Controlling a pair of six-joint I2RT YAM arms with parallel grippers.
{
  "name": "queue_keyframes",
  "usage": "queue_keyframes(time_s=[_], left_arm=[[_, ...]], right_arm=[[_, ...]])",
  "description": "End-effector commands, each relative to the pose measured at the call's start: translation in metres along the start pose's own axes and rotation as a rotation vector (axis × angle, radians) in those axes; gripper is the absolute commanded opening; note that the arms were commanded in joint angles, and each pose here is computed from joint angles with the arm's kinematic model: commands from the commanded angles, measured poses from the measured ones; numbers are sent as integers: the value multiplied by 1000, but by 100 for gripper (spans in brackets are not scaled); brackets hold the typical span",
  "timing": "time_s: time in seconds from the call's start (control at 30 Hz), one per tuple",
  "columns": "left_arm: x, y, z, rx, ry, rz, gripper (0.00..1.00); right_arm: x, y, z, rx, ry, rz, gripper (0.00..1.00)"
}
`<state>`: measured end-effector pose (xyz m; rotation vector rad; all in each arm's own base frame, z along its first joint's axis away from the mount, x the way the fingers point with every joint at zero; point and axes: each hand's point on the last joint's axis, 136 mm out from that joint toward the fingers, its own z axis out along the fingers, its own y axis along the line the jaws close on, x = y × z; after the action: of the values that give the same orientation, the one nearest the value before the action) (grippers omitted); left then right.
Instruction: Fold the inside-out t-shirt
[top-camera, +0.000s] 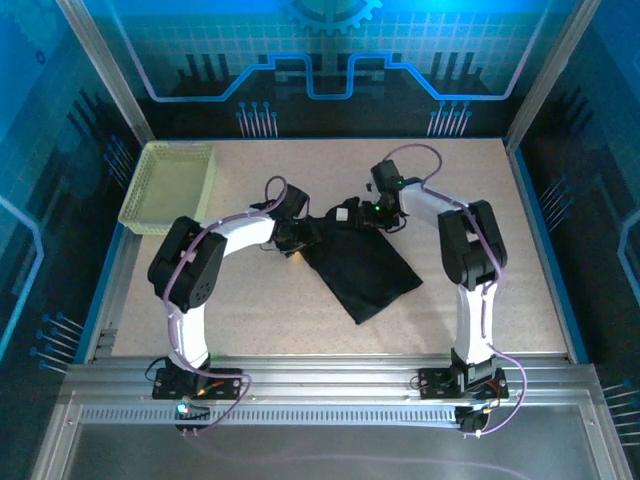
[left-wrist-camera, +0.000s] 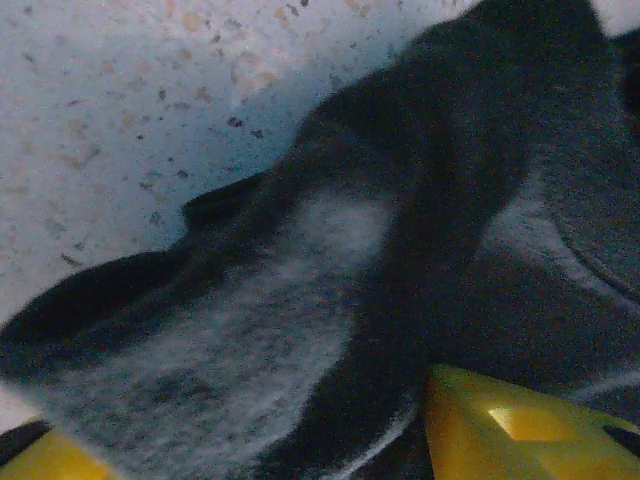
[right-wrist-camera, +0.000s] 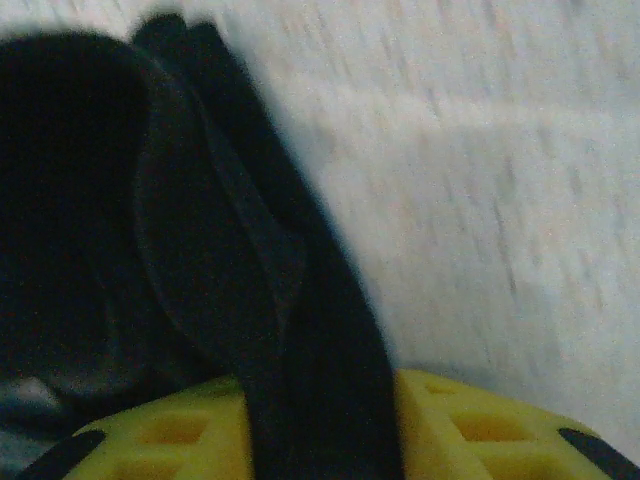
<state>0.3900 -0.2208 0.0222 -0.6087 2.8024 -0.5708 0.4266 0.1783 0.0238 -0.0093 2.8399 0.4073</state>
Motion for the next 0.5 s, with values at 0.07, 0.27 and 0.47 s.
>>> queue_keyframes(time_s=[0.07,0.27,0.47], left_arm=[[-29,-75,26,228,-20,235,50],[-28,-92,14,248,13,338,50],[-23,-77,-4,231,-29,318,59]], right_arm=[[69,-17,-24,31,58,176,35],[99,-9,-55,26,17,180,40],[60,-44,-81,69,-81,224,42]])
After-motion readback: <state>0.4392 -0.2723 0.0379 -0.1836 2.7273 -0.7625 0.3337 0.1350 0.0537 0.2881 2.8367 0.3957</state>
